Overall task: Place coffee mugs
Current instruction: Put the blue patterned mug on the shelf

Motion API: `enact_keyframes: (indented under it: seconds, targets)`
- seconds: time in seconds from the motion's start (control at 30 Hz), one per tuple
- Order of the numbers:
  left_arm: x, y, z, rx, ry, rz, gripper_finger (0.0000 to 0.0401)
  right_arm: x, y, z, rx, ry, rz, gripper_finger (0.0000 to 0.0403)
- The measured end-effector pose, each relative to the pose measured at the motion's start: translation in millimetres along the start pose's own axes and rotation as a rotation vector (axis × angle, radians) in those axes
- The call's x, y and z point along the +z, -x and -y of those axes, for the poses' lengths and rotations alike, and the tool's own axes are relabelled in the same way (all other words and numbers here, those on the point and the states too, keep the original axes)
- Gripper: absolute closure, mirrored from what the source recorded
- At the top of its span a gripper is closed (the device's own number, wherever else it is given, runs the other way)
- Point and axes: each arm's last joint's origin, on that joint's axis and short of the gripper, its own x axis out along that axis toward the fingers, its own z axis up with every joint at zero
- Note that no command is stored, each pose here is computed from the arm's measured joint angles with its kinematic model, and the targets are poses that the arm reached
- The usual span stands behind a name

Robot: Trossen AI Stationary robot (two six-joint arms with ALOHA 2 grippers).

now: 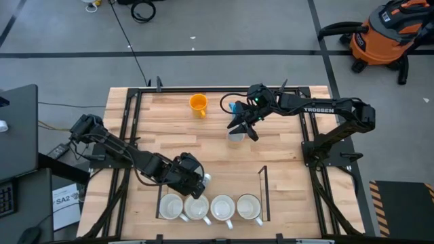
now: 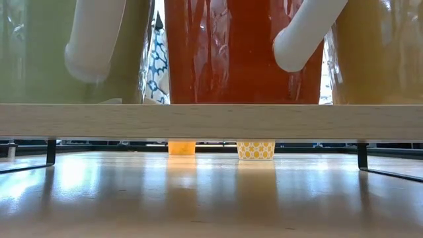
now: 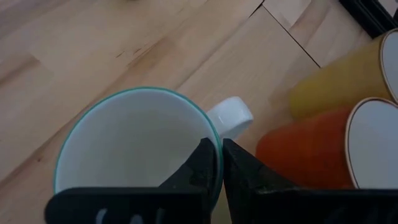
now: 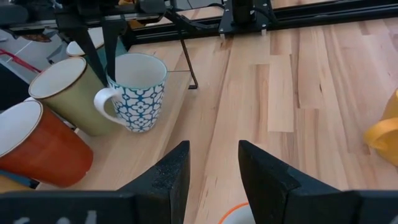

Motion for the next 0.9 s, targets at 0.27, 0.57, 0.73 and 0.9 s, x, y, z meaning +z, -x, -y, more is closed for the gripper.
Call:
enact_keyframes:
  seconds: [0.27, 0.57, 0.73, 0.9]
  targets:
    - [-0.7, -0.7, 0.6, -0.005, 0.0, -0.004, 0.0365, 0.0, -0.1, -0.2, 0.001, 0.001, 0.0, 0.0261]
    - [-2.0, -1.0, 2.6, -0.03, 0.003, -0.021, 0.0362, 0.0, -0.1, -0.2, 0.001, 0.001, 0.0, 0.0261]
    - [-2.3, -1.4, 4.1, -0.052, 0.009, -0.035, 0.0354, 0.0, -0.1, -0.2, 0.001, 0.001, -0.001, 0.0262]
    - [-3.9, -1.5, 4.8, -0.073, 0.008, -0.084, 0.0326, 0.0, -0.1, -0.2, 0.001, 0.002, 0.0, 0.0261]
